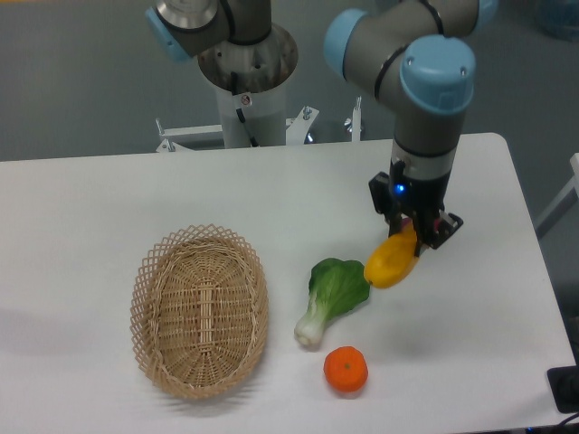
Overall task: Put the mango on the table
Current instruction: 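Hold the yellow mango in the gripper and lift it slightly, then lower the held mango onto the table beside the bok choy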
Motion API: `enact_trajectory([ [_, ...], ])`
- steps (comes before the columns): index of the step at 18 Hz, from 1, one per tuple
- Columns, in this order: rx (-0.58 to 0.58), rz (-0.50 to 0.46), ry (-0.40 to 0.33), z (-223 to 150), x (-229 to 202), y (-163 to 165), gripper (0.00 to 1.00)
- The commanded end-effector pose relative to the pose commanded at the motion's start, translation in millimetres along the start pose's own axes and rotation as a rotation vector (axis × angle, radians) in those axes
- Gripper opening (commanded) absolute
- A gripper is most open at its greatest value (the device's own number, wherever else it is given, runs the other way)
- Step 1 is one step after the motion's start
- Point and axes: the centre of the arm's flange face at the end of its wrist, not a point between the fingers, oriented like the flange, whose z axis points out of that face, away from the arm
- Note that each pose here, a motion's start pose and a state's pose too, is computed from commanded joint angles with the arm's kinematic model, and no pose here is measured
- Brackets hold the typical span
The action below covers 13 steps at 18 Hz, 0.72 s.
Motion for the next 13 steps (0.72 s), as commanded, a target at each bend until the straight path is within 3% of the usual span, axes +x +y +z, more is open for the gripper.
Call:
enact_trajectory([
  [2, 0.001, 0.043, -0.032, 28.0, -10.0, 0.4, 0.47],
  [8, 0.010, 0.050, -0.080, 95.2, -24.6, 0.5, 0.47],
  [13, 0.009, 0.053, -0.043, 122.5, -21.1, 0.0, 0.47],
])
